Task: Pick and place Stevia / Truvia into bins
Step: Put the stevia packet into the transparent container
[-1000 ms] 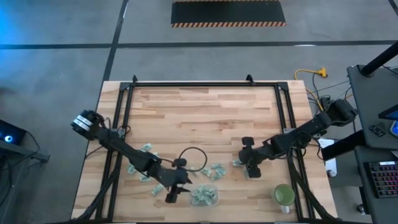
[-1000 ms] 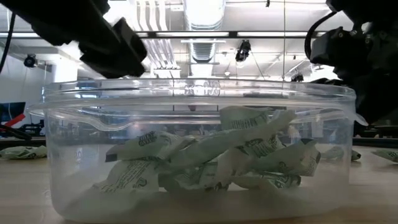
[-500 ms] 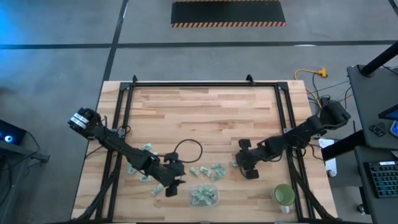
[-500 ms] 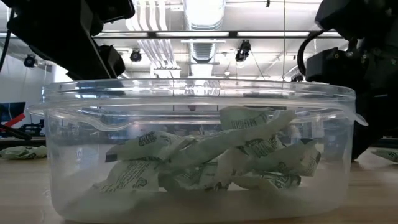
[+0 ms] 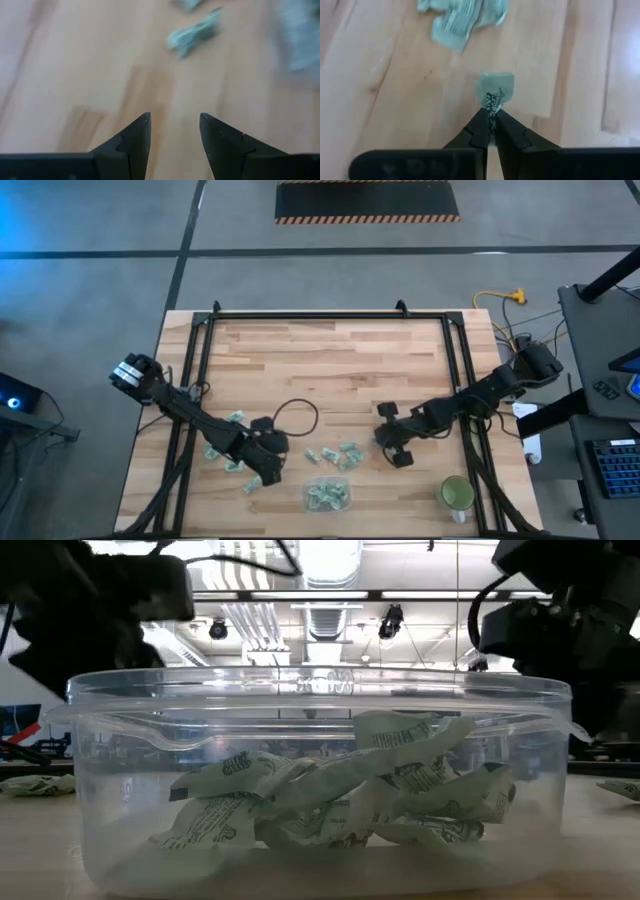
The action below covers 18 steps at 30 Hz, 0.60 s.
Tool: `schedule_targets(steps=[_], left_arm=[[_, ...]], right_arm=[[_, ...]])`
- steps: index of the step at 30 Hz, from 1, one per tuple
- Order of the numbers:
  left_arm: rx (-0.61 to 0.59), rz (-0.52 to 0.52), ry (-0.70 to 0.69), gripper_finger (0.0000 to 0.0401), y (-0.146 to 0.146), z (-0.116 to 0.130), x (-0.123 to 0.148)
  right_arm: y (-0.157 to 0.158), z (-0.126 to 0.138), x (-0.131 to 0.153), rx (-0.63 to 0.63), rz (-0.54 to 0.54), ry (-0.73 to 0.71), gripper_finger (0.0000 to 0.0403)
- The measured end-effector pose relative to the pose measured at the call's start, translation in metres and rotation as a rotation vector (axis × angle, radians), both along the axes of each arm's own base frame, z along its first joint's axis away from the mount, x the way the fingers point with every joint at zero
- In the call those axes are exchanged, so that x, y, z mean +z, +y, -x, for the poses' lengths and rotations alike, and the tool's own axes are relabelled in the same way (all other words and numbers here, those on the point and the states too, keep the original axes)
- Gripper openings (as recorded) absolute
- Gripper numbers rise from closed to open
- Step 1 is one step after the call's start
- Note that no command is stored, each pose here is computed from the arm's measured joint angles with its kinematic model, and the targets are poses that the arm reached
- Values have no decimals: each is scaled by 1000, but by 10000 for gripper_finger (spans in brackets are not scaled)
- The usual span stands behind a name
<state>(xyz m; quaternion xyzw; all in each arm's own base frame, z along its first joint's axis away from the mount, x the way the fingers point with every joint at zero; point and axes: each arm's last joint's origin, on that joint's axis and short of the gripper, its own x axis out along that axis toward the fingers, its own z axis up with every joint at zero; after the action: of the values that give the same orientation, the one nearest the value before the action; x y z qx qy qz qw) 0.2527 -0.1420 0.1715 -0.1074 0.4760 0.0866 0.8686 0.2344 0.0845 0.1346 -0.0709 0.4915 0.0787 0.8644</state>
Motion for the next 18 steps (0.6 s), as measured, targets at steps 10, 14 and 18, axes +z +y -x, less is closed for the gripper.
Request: schedule_targets(steps=[10,14,18], left_arm=[[153,15,171,152,3,19,-8],[151,0,177,152,3,21,-9],[165,-40,169,152,5,22,-9]], right_arm=[[22,-24,30,159,-111,-221,15],[37,-30,41,264,-164,-353,15],[49,-34,46,323,-190,-465,15]])
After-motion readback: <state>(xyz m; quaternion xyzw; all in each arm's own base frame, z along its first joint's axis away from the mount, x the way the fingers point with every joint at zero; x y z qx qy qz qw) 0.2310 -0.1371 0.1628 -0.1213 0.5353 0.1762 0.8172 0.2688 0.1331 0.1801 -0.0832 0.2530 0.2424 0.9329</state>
